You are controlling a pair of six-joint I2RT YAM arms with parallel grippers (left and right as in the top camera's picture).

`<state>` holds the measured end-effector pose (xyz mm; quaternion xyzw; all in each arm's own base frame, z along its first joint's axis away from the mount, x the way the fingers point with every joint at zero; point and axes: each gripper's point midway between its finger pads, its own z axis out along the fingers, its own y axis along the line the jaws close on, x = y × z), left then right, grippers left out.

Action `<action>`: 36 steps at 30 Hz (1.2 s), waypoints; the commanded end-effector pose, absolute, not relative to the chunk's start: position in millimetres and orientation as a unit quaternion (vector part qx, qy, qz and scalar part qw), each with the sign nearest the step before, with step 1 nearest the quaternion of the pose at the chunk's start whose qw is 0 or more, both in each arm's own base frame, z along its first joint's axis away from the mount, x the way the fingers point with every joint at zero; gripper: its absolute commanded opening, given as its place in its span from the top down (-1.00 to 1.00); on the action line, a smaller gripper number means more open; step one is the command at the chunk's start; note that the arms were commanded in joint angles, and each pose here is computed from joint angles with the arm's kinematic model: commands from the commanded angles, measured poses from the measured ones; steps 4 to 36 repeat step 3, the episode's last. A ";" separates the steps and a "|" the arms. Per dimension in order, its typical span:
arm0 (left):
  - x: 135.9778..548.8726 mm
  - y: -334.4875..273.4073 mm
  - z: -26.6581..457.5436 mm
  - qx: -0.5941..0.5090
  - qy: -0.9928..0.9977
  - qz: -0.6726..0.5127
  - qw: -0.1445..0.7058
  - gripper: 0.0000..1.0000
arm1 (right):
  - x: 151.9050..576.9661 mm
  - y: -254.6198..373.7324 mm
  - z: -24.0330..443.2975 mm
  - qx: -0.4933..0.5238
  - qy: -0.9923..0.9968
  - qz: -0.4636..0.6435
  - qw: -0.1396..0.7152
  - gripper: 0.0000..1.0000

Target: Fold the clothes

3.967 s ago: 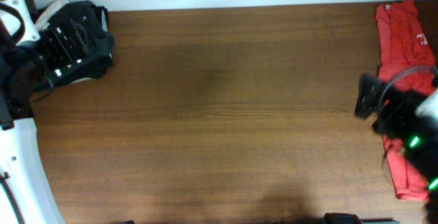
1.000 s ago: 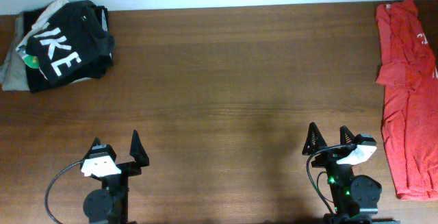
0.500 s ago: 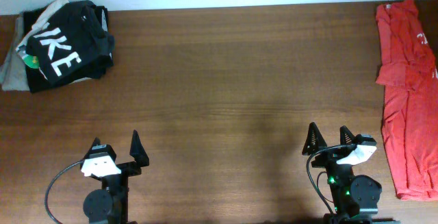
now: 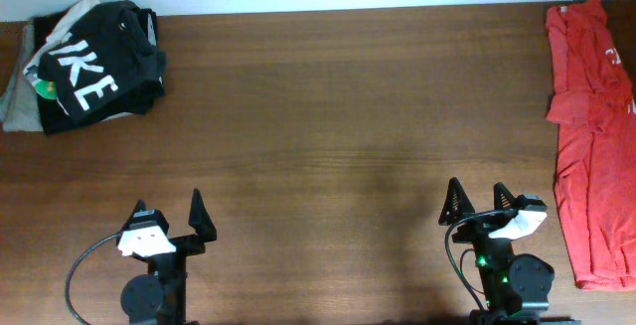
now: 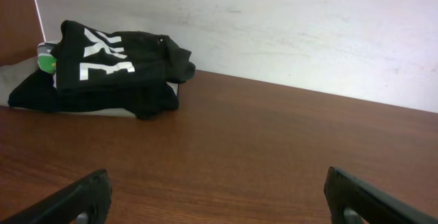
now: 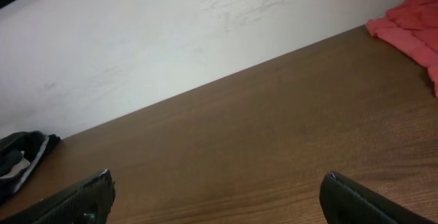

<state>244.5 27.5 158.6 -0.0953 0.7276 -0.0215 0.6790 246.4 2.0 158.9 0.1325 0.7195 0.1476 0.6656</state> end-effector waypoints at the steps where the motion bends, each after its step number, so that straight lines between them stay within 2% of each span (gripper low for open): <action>1: 244.4 27.5 156.8 -0.099 0.727 -0.023 0.679 -0.98 | 246.2 4.6 156.7 0.132 0.721 0.154 0.663 -0.97; 36: 244.4 27.5 156.8 -0.099 0.727 -0.023 0.679 -0.98 | 246.2 4.6 156.8 0.132 0.721 0.154 0.663 -0.97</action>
